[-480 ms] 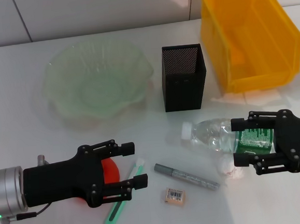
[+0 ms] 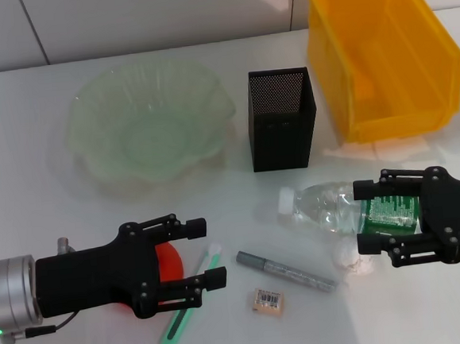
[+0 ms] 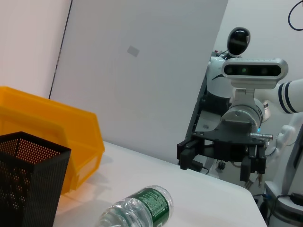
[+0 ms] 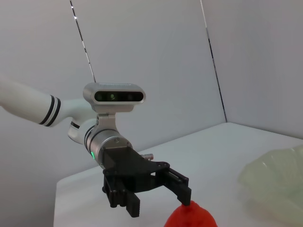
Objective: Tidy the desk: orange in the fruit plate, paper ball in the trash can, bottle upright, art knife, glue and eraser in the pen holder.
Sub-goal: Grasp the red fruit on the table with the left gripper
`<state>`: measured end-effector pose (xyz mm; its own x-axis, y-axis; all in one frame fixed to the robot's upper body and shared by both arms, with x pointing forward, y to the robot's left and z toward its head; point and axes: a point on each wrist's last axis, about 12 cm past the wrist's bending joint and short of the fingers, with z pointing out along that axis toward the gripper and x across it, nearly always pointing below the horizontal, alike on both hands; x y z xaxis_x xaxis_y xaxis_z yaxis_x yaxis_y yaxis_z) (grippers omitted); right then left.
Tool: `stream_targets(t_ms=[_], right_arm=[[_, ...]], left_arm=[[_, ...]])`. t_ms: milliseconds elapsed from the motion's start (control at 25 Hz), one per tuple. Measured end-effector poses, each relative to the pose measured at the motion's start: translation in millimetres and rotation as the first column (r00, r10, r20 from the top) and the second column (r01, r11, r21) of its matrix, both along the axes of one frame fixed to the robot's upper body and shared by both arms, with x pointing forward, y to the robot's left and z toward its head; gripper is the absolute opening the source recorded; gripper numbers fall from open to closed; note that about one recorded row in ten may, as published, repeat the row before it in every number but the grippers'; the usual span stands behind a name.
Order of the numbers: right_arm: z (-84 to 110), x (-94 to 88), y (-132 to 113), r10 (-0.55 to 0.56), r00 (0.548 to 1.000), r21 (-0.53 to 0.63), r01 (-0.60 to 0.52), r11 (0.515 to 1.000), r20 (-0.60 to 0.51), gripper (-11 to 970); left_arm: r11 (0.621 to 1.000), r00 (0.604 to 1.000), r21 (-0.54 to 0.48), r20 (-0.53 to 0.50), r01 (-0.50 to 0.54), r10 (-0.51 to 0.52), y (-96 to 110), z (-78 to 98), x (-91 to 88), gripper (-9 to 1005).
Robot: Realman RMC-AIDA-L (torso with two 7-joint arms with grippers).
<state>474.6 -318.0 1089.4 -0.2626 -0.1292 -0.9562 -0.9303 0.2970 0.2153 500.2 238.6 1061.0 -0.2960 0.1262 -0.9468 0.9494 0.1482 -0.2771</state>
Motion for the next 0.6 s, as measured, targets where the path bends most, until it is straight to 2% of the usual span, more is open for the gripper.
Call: stream_targets(t_ms=[240,400,600], right_arm=[[-2.6,-5.4,-2.8,-0.007,1.000,0.000,0.007,1.000,-0.012,777],[-6.3,-13.1,-7.8,-0.028,0.999,-0.001,0.028,1.000,-0.018,775],[-7.6,-13.9,-7.8,-0.031,0.999,-0.004,0.031,1.000,-0.021,774]], left_arm=[[1.000,1.000,0.003,0.008,-0.009,0.009,0.6,-0.7,0.1,780],[0.994,0.995,0.061,0.033,-0.092,0.090,12.7,-5.5,3.5,779],[0.981,0.984,0.079,0.056,-0.175,0.171,31.0,-7.8,0.0,777]])
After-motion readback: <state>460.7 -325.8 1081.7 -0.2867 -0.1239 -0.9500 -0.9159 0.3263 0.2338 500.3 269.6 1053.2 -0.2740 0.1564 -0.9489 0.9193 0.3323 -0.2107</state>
